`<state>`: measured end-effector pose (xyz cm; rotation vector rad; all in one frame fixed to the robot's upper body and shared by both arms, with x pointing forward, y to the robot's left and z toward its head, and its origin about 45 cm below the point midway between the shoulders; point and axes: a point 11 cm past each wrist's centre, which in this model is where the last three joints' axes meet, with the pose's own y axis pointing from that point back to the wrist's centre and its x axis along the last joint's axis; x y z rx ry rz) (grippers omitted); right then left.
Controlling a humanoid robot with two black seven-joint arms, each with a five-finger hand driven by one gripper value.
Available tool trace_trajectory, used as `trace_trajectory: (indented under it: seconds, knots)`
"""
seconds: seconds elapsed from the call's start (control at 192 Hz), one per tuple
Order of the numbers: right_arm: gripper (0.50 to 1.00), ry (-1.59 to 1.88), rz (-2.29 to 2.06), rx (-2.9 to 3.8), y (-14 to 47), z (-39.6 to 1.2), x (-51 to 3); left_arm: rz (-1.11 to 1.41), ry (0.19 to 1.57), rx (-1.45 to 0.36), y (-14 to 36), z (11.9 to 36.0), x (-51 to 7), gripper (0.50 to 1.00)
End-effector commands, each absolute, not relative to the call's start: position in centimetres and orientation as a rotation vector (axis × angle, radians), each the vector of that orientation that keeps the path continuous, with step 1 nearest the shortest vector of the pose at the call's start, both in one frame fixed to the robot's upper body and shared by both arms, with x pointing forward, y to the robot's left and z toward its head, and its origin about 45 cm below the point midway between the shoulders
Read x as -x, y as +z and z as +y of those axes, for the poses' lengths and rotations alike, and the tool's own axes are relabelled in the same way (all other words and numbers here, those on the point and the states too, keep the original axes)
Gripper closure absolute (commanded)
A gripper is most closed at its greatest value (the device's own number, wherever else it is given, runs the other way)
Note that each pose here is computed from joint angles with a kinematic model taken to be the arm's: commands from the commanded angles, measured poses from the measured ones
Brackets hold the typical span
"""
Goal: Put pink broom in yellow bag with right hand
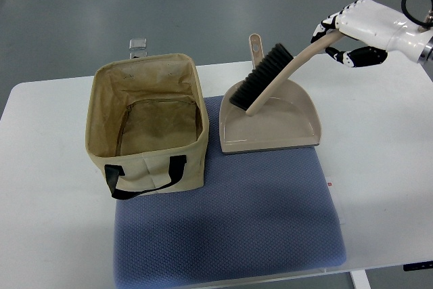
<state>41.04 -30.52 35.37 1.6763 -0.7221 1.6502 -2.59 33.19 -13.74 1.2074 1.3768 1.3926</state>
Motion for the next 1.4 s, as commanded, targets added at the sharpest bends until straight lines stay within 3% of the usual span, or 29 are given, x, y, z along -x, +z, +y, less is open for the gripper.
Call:
trace_trajectory:
  seconds: [0.0,0.198,0.428,0.694,0.714,0.72,0.735,0.741,0.756,0.761,0.772,0.798,0.85,0.965,1.137,1.392]
  knots:
    - [1.0,1.684,-0.758,-1.64,37.6,-30.5,-42.2,1.377,1.393,-1.207,-13.7,33.2,2.6,0.5]
    - [1.0,1.793,-0.752,-1.682,40.0,-25.8,-43.2,1.377,1.393,-1.207,-13.7,33.2,2.6,0.5]
    - [1.0,1.817,-0.646,-1.856,37.8,-18.3,-42.9,1.378,1.394,-1.206,-13.7,33.2,2.6,0.5]
    - [1.0,1.79,-0.603,-1.949,35.1,-14.9,-42.3,1.377,1.393,-1.207,-13.7,33.2,2.6,0.5]
    - [0.953,1.792,-0.604,-1.956,35.1,-14.7,-42.3,1.377,1.393,-1.207,-13.7,33.2,2.6,0.5]
    - [0.914,1.793,-0.604,-1.959,35.1,-14.6,-42.3,1.377,1.393,-1.207,-13.7,33.2,2.6,0.5]
    - [0.875,1.793,-0.607,-1.961,35.2,-14.5,-42.3,1.377,1.393,-1.207,-13.7,33.2,2.6,0.5]
    - [0.832,1.794,-0.607,-1.966,35.1,-14.4,-42.2,1.377,1.393,-1.207,-13.7,33.2,2.6,0.5]
    - [0.795,1.792,-0.609,-1.97,35.1,-14.4,-42.2,1.377,1.393,-1.207,-13.7,33.2,2.6,0.5]
    - [0.757,1.788,-0.609,-1.975,35.0,-14.3,-42.2,1.377,1.393,-1.207,-13.7,33.2,2.6,0.5]
    - [0.756,1.788,-0.609,-1.975,35.0,-14.3,-42.2,1.377,1.393,-1.207,-13.7,33.2,2.6,0.5]
    - [0.681,1.781,-0.614,-1.983,34.7,-14.3,-42.1,1.377,1.393,-1.207,-13.7,33.2,2.6,0.5]
    - [0.617,1.767,-0.622,-1.995,34.4,-14.4,-42.0,1.377,1.393,-1.207,-13.7,33.2,2.6,0.5]
    - [0.591,1.761,-0.641,-2.005,34.5,-14.5,-42.1,1.376,1.391,-1.208,-13.7,33.2,2.6,0.5]
    - [0.591,1.647,-0.834,-2.09,35.1,-16.6,-42.7,1.377,1.393,-1.207,-13.7,33.2,2.6,0.5]
    - [0.591,1.023,-1.178,-2.456,34.5,-23.7,-44.4,1.377,1.393,-1.207,-13.7,33.2,2.6,0.5]
